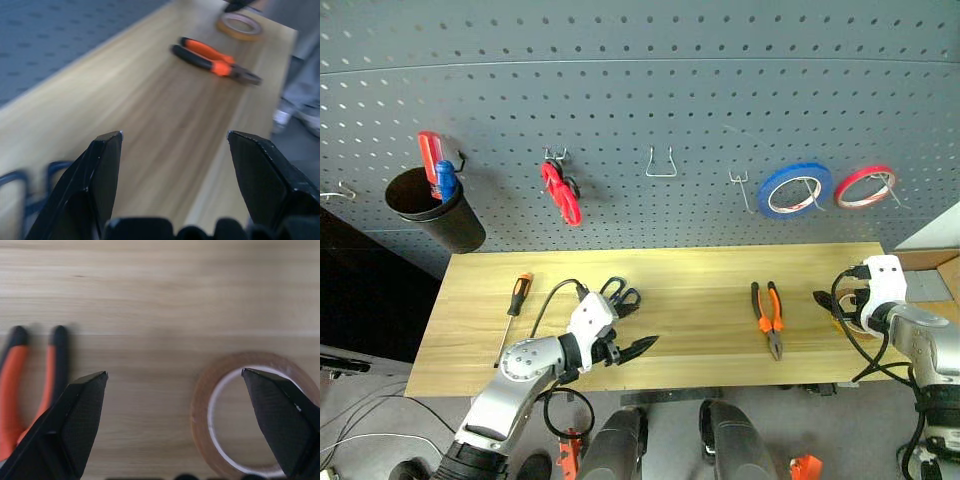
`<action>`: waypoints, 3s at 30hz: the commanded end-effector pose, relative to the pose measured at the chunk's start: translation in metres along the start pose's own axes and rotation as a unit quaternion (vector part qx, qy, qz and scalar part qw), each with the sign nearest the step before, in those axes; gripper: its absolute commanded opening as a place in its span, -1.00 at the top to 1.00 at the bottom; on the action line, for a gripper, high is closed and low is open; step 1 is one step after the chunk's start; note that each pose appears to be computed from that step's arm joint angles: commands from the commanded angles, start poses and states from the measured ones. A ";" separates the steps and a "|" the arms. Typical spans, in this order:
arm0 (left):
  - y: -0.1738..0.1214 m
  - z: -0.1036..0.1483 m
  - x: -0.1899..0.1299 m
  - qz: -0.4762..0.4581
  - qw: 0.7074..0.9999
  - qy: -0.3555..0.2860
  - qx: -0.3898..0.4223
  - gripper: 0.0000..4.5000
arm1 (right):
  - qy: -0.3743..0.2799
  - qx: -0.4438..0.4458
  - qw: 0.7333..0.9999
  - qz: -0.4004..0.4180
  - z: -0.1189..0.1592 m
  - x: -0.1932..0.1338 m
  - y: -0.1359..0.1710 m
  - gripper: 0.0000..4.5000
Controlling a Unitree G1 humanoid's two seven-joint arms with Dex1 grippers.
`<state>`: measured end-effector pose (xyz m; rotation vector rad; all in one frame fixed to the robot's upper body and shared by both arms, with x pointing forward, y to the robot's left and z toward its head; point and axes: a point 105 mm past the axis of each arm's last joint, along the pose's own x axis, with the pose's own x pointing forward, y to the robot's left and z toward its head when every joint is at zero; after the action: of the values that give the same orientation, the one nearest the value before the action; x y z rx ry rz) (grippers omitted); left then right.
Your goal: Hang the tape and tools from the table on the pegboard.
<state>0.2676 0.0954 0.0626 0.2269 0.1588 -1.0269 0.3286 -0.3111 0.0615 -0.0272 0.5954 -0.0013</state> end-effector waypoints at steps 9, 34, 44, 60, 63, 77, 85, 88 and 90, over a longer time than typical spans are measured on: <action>-0.026 0.033 0.052 -0.035 0.998 -0.061 -0.004 -0.58 | 0.046 0.084 0.994 -0.060 -0.018 0.016 -0.020 -1.00; -0.010 0.049 0.023 -0.022 0.997 -0.078 0.004 -0.60 | -0.041 0.134 0.987 -0.076 -0.017 -0.015 0.001 0.96; 0.027 0.081 0.005 0.035 0.984 -0.169 0.032 -0.60 | -0.268 0.050 0.955 0.117 0.024 -0.116 0.090 0.96; 0.038 0.080 -0.012 0.108 0.973 -0.195 0.066 -0.60 | -0.422 -0.144 0.875 0.188 0.108 -0.131 0.206 0.96; 0.037 0.074 -0.018 0.119 0.973 -0.186 0.063 -0.60 | -0.424 -0.150 0.865 0.225 0.103 -0.134 0.222 0.96; 0.036 0.077 -0.018 0.130 0.971 -0.187 0.065 -0.60 | -0.408 -0.191 0.860 0.238 0.107 -0.098 0.241 0.96; 0.037 0.080 -0.020 0.138 0.970 -0.187 0.067 -0.60 | -0.346 -0.216 0.883 0.234 0.110 -0.042 0.251 0.96; 0.038 0.080 -0.021 0.141 0.970 -0.185 0.067 -0.60 | -0.344 -0.190 0.896 0.208 0.120 -0.036 0.240 0.57; 0.038 0.080 -0.021 0.142 0.970 -0.185 0.067 -0.60 | -0.340 -0.184 0.899 0.205 0.118 -0.038 0.236 0.28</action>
<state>0.2963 0.1132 0.1400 0.1557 -0.2401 -0.7701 0.3645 -0.0674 0.1649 -0.2786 -0.0922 0.5294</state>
